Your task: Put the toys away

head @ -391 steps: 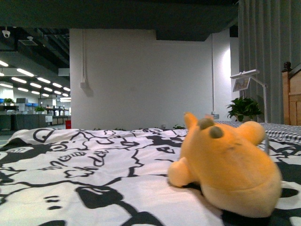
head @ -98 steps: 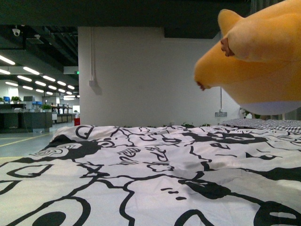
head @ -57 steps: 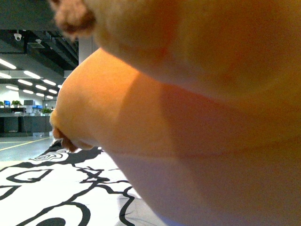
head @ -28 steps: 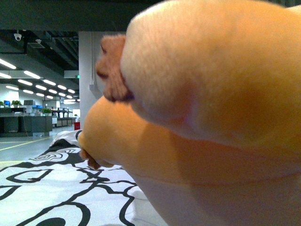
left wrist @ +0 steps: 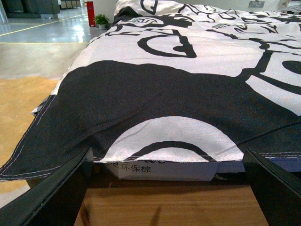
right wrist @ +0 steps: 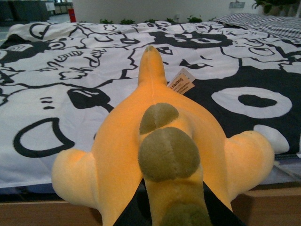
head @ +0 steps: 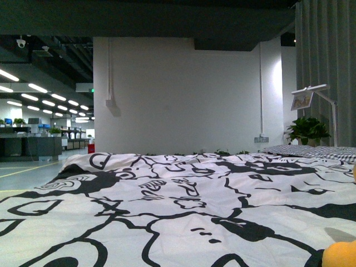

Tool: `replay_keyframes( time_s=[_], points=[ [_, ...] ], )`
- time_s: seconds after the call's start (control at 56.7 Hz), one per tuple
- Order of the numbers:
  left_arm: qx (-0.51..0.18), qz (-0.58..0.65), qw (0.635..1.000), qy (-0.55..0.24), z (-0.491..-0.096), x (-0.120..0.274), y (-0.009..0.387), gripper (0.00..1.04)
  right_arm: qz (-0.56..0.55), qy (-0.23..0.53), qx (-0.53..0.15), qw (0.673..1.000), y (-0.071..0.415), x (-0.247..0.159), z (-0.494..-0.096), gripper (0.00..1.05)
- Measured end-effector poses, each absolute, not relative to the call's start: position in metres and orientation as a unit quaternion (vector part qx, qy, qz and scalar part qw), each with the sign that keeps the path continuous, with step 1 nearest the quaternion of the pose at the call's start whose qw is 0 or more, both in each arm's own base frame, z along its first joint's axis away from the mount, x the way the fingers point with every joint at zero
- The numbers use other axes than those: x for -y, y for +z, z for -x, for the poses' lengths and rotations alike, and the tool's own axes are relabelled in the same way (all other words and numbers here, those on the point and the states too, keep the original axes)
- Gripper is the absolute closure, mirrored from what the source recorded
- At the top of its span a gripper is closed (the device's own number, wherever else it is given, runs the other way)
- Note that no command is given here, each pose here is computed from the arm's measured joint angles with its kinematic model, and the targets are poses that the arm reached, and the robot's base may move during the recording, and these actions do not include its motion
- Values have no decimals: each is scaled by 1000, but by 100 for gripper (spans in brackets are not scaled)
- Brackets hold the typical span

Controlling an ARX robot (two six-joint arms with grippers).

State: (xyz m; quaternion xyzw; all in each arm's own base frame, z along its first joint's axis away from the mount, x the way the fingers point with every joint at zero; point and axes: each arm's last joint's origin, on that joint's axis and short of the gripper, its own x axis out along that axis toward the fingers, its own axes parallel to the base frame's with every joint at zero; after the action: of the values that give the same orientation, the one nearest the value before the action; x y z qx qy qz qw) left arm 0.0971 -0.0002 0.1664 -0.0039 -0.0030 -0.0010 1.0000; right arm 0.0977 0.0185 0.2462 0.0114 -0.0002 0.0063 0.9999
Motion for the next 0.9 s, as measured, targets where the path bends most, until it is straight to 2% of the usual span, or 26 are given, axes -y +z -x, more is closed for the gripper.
replay_keyframes(
  time_s=[0.406, 0.9],
  points=[
    [3, 4, 1000, -1, -97, 0, 166, 6, -3, 2, 3, 1000, 204, -1, -97, 98],
    [3, 4, 1000, -1, -97, 0, 166, 6, -3, 0, 6, 1000, 185, 0, -97, 98]
  ],
)
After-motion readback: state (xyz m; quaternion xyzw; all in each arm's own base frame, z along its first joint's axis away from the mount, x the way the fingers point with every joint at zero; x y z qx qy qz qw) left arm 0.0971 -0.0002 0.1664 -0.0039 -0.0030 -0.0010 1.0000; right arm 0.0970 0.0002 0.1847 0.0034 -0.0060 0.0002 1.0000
